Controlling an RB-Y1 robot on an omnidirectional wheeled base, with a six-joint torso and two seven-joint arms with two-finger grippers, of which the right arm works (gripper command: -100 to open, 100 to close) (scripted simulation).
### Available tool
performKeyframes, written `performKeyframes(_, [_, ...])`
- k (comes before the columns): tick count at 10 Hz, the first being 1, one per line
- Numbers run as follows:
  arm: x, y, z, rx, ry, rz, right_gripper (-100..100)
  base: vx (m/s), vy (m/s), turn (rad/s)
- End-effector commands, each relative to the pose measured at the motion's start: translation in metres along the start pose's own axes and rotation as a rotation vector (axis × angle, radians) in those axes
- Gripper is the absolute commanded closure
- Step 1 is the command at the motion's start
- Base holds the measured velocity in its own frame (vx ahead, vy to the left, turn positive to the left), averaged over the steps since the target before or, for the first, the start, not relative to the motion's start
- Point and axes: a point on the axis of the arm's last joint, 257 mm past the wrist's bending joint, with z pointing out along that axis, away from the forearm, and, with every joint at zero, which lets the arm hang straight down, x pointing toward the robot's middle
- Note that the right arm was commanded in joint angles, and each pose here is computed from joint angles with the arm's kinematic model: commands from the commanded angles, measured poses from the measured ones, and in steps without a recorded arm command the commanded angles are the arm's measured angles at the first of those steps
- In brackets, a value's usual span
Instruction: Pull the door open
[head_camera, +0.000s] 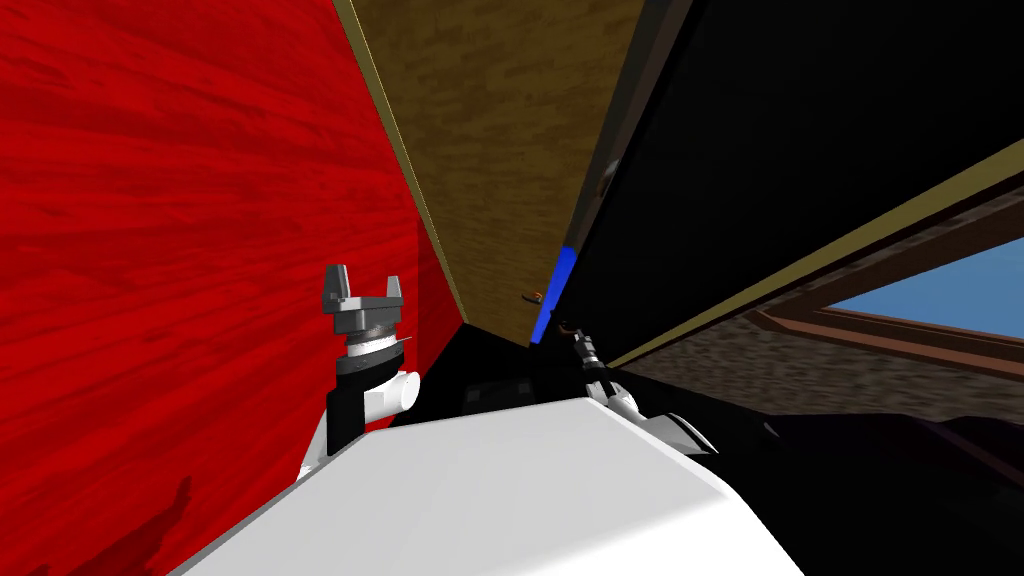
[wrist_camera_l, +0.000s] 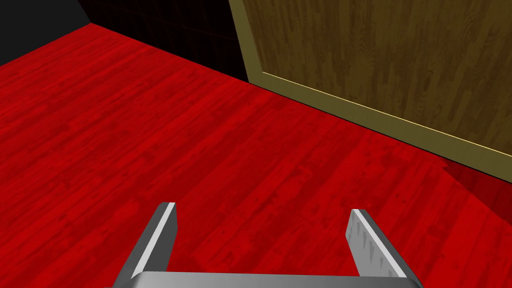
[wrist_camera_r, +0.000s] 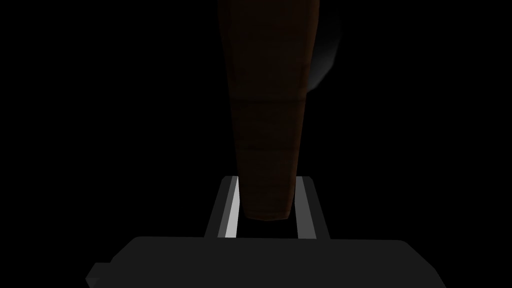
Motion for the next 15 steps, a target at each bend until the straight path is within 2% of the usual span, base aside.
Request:
performKeyframes(1, [0.014, -0.002, -0.0072, -0.006, 0.04, 0.012, 100, -0.125, -0.039, 0.079])
performKeyframes(3, [0.014, -0.004, -0.0108, 0.0, 0.047, 0.012, 100, -0.096, -0.029, 0.062])
performKeyframes(5, [0.015, -0.002, -0.0093, -0.006, 0.05, 0.013, 100, -0.011, -0.005, -0.008])
performKeyframes(6, [0.02, -0.002, -0.015, -0.008, 0.077, 0.017, 100, -0.081, -0.034, 0.115])
performKeyframes(8, [0.024, -0.002, -0.021, -0.008, 0.104, 0.022, 100, -0.178, -0.056, 0.15])
performKeyframes(9, [0.024, -0.002, -0.021, -0.008, 0.104, 0.022, 100, -0.12, -0.033, 0.026])
performKeyframes(10, [0.015, 0.002, -0.0168, -0.009, 0.089, 0.014, 100, -0.043, -0.011, -0.014])
performKeyframes(11, [0.014, -0.001, -0.0304, -0.005, 0.104, 0.015, 100, -0.145, -0.031, 0.159])
performKeyframes(13, [0.014, -0.001, -0.0373, -0.006, 0.114, 0.015, 100, -0.157, -0.058, 0.124])
performKeyframes(15, [0.014, -0.002, -0.0528, -0.008, 0.137, 0.017, 100, -0.158, -0.052, 0.172])
